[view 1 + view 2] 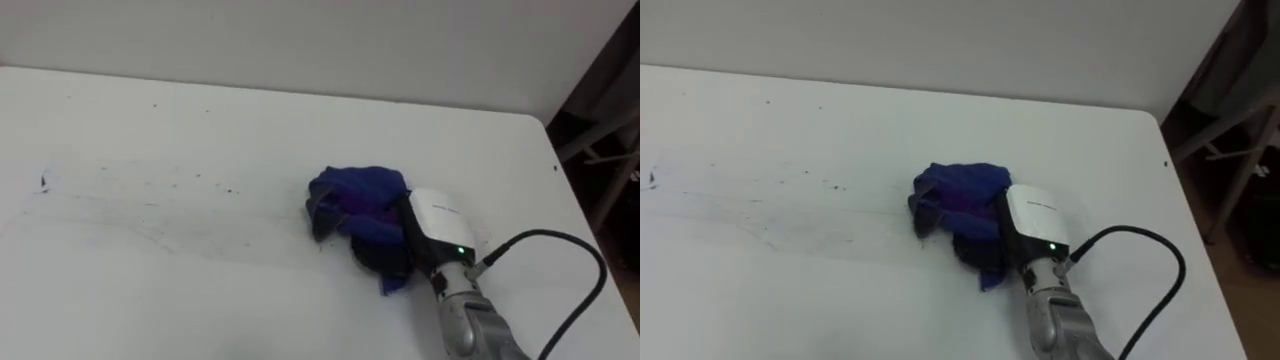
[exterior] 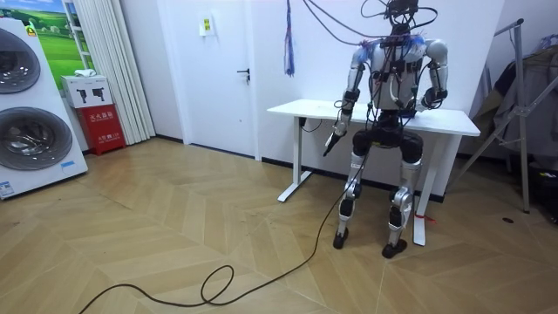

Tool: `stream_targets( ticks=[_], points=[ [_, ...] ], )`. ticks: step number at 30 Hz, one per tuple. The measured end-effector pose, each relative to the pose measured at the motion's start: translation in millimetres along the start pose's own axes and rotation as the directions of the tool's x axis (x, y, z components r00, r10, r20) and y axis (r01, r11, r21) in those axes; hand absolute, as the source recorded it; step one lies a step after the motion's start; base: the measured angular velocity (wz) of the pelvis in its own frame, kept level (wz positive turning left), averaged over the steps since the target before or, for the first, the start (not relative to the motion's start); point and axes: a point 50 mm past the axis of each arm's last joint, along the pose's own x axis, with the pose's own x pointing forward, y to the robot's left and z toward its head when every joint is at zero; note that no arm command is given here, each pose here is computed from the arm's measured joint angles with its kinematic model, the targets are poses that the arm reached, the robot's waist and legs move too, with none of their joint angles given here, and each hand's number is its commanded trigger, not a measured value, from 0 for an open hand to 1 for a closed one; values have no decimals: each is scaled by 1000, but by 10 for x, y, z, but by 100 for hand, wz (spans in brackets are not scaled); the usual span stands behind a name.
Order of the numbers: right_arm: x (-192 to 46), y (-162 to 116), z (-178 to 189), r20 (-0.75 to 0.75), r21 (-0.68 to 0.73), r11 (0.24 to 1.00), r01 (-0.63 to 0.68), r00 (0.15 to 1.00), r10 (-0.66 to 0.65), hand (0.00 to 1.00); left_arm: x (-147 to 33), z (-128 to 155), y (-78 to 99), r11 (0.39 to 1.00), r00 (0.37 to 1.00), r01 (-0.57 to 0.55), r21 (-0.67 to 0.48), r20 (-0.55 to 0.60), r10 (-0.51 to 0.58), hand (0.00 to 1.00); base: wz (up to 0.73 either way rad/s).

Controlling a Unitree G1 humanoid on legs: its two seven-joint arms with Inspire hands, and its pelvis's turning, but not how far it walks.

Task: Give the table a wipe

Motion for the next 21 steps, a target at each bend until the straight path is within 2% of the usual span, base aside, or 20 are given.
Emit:
stream_targets(
  ticks=[5,11,13,19,21],
  points=[
    [-52,-51,2,3,53,999,-6,1000,6,0,-18,142,-15,999,997,33,-13,68,-32,0,0],
    [-37,-242,-122,-58,208,978,28,998,-17,0,-15,140,20,998,994,59,-39,95,-55,0,-8],
    [-15,-462,-241,-106,276,955,107,991,-80,0,-5,98,80,997,995,59,-50,83,-55,0,-8],
    [-38,-1032,-497,-191,335,884,327,942,-276,0,29,9,217,992,996,71,-105,52,-66,0,-12],
    [-65,-1142,-611,-235,371,849,376,922,-306,0,32,-30,267,991,997,70,-116,43,-66,0,-8]
  ],
)
